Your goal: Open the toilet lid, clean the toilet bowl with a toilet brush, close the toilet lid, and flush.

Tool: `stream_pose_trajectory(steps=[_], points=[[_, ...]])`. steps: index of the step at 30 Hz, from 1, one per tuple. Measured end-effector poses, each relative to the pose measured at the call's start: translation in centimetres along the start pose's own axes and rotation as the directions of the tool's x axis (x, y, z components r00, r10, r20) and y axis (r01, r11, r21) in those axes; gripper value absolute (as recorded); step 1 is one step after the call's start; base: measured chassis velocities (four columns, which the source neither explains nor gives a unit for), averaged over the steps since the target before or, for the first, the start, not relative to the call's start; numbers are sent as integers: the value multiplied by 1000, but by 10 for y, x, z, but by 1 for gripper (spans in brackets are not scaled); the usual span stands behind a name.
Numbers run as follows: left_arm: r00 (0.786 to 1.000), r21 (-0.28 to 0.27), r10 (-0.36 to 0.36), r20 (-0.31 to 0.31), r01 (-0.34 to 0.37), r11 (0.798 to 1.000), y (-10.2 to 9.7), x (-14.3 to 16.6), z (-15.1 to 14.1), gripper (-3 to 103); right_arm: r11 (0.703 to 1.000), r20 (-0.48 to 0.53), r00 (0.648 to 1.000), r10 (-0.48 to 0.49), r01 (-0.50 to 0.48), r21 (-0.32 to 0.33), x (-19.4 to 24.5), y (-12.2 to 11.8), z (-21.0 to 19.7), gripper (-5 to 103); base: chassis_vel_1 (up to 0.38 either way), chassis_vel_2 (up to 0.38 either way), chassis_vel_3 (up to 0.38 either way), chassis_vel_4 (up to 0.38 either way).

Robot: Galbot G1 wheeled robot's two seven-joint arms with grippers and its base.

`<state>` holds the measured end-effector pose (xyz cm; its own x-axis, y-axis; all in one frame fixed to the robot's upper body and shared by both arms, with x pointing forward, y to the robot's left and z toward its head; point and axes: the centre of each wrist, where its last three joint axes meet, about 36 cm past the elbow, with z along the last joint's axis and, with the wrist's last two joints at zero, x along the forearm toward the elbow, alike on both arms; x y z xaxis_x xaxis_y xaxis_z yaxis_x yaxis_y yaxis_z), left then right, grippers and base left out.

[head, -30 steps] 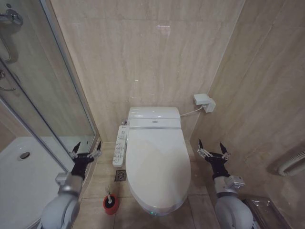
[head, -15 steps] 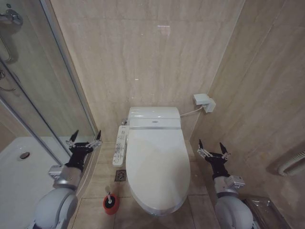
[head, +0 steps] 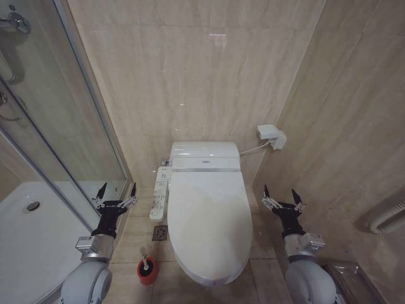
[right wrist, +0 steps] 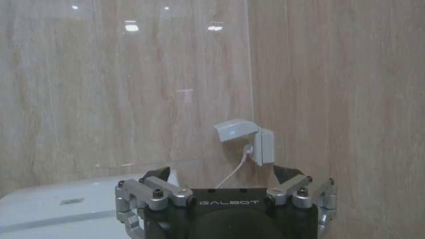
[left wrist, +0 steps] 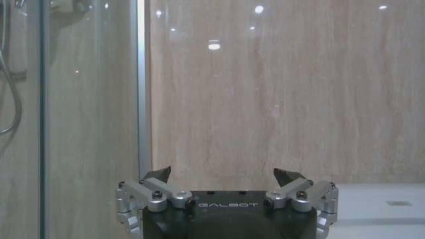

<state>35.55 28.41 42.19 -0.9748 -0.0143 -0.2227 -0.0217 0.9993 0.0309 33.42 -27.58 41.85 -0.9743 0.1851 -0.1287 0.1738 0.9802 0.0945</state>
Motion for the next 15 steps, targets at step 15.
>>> stream_pose_trajectory(steps=[15], points=[[1000, 7, 12, -8, -11, 1000, -1, -3, 6, 100, 1000, 0, 1000, 0, 0, 0, 0, 0, 0, 100, 0, 0, 0, 0]])
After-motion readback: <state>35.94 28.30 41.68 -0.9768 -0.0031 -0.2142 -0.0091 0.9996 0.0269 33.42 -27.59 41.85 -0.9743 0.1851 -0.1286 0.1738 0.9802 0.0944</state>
